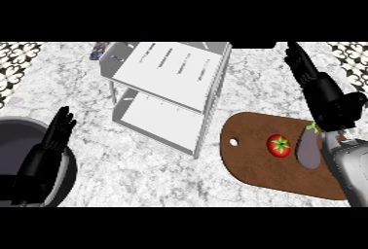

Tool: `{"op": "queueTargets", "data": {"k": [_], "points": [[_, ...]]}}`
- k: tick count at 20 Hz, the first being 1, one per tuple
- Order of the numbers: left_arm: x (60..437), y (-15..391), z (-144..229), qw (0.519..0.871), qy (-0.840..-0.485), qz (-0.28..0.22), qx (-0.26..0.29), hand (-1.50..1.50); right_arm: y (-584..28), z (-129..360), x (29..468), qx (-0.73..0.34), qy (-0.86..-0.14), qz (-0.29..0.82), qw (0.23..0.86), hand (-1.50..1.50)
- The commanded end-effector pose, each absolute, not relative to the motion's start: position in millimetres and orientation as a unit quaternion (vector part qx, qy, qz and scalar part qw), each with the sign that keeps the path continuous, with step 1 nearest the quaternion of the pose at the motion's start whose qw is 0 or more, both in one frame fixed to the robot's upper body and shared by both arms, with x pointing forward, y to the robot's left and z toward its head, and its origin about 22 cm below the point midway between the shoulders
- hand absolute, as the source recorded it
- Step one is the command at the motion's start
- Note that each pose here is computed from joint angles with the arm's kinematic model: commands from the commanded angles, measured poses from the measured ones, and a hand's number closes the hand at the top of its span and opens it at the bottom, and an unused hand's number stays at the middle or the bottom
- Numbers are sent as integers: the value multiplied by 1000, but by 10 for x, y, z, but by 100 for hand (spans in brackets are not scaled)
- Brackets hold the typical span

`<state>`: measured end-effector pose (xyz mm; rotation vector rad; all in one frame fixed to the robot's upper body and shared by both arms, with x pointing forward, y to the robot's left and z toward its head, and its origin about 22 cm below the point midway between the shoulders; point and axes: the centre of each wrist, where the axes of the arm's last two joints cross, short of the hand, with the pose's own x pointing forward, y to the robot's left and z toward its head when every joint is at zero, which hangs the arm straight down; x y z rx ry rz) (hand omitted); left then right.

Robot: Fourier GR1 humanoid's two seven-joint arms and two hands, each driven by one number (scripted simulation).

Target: Pick the tomato from the cutting board and place it in the tiered basket

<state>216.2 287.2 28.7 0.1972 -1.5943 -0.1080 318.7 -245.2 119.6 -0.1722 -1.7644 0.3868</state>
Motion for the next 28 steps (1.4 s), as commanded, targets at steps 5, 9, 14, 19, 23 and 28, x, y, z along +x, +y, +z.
{"op": "queueTargets", "data": {"k": [5, 9, 14, 19, 23, 28], "points": [[1906, 3030, -171, 764, -624, 5, 162, 0, -3229, 1364, 2983, -337, -771, -32, 539, 150], [1794, 2991, -192, 779, -605, 44, 159, 0, -3865, 936, 2736, -463, -630, -276, 559, -150], [1745, 2804, -374, 794, -587, 32, 152, 0, -3394, 635, 2343, -492, -631, -361, 480, -150], [1888, 2652, -337, 791, -598, 10, 132, 0, -2916, 380, 1922, -480, -605, -323, 546, -150], [1929, 2544, -350, 785, -605, 5, 130, 0, -2837, 155, 1723, -449, -534, -241, 674, -150], [1989, 2514, -349, 785, -607, -9, 122, 0, -2861, 113, 1544, -479, -450, -137, 741, -150]]}}
